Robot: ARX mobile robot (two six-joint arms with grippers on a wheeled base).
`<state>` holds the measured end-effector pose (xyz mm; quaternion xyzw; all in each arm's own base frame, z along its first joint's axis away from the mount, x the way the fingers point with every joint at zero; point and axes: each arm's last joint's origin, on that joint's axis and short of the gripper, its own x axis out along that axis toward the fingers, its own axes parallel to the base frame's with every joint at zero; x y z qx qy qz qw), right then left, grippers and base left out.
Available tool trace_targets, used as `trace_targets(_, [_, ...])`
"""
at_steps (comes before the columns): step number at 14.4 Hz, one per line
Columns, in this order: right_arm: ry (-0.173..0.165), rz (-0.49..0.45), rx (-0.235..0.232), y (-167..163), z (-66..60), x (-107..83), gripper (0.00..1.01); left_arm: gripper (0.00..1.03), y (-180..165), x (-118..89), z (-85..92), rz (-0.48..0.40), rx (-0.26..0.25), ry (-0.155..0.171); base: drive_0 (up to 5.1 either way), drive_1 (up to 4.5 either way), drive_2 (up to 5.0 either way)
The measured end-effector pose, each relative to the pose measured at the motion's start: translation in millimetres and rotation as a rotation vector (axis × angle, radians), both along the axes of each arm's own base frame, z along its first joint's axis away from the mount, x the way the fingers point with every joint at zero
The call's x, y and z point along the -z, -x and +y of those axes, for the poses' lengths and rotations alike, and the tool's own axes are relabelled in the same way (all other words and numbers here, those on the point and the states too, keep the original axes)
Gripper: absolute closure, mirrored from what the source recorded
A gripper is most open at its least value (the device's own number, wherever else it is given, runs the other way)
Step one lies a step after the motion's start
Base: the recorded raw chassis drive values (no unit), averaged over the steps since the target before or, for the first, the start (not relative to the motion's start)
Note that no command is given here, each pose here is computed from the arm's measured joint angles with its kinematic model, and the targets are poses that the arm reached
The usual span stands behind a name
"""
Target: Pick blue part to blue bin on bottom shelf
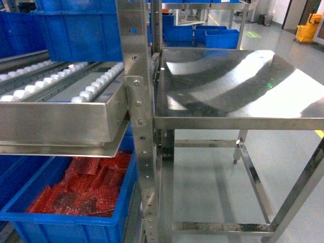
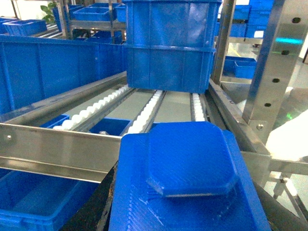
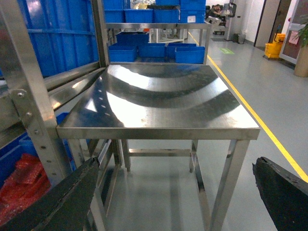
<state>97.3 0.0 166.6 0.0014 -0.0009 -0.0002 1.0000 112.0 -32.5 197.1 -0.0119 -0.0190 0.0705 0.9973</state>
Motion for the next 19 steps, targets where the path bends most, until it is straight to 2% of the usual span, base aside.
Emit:
trace_targets(8, [0.000,0.002,0.000,0.0,0.0,0.1,0.03,0.60,0.0,0.0,0.0,0.000,-0.001,0.000,0.1,4.17,-4.1])
trace_targets(19, [0.000,0.002,0.000,0.0,0.0,0.2,0.03,0.60,0.0,0.0,0.0,0.000,0.000,0.000,-4.9,2.68,2.3])
